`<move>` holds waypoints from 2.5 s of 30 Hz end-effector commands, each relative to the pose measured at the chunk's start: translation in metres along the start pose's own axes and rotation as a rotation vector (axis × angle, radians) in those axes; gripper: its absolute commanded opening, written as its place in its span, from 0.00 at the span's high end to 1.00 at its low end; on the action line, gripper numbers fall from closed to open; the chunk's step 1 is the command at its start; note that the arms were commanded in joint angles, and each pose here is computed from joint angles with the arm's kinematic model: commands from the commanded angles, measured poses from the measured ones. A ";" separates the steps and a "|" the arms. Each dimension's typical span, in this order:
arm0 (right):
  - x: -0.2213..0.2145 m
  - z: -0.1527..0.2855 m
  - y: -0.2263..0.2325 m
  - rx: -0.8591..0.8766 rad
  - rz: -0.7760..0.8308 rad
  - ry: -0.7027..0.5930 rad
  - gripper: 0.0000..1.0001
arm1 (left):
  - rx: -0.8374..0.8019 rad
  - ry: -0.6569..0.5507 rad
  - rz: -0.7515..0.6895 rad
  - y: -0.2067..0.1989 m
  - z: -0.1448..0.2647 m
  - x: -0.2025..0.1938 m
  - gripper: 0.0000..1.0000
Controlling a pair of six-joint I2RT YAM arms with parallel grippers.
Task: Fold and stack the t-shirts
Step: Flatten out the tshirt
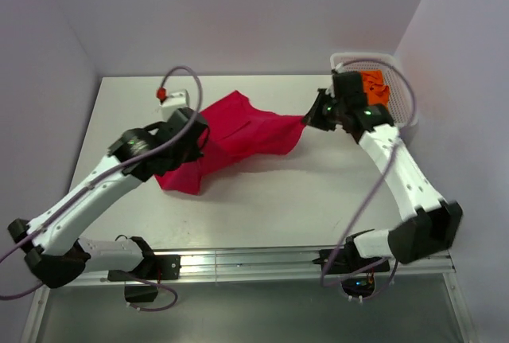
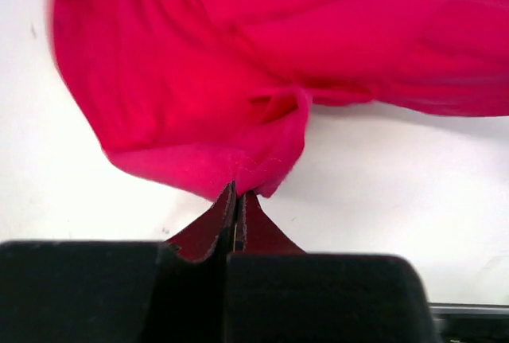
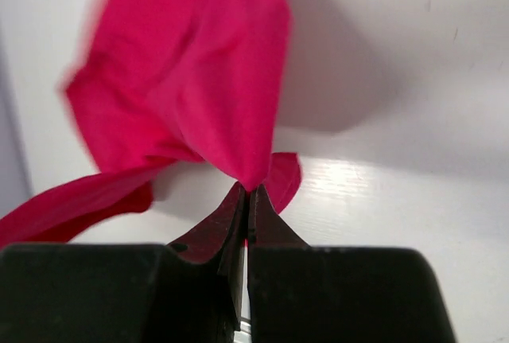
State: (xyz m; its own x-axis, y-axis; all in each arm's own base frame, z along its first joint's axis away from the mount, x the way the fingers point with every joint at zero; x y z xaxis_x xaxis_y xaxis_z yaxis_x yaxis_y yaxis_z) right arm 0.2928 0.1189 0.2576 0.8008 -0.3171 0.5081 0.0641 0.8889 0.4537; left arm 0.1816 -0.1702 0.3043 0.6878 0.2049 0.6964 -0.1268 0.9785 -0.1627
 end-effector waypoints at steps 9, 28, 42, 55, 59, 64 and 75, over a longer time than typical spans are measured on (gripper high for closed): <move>0.035 0.207 0.041 0.102 0.087 -0.476 1.00 | -0.004 -0.468 0.053 0.048 0.127 0.116 1.00; 0.162 0.159 0.066 0.137 -0.084 -0.529 1.00 | 0.072 -0.696 0.110 0.036 0.048 0.225 1.00; 0.263 0.244 0.109 0.802 0.004 -0.885 1.00 | -0.451 -1.103 0.253 0.053 0.101 0.369 1.00; 0.141 0.175 0.061 0.522 -0.061 -0.563 1.00 | -0.160 -0.668 0.360 0.113 0.000 0.222 1.00; 0.051 0.078 0.015 0.336 -0.168 -0.301 1.00 | 0.038 -0.269 0.435 0.137 -0.078 0.122 1.00; -0.057 0.026 -0.059 0.049 -0.282 -0.083 1.00 | 0.239 0.184 0.466 0.156 -0.126 0.024 1.00; -0.112 0.037 -0.085 -0.091 -0.219 0.067 0.00 | 0.326 0.374 0.519 0.165 -0.095 -0.039 0.28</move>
State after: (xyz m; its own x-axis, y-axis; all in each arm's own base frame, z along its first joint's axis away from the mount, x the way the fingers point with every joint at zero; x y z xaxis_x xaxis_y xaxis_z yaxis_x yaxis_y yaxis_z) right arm 0.1795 0.0682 0.1799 0.7777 -0.5315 0.3358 0.3255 0.7974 0.5082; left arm 0.2224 -0.0185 0.1802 0.6858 0.6522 0.3230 -0.6389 0.7521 -0.1620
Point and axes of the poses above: each gripper's point midway between its finger pads, its own z axis back along the fingers, its own y axis along the line the jaws close on, x = y × z, the point moved 8 cm from there along z, back along the fingers, and after that the axes turned 2 degrees about z, right-handed, at the moved point
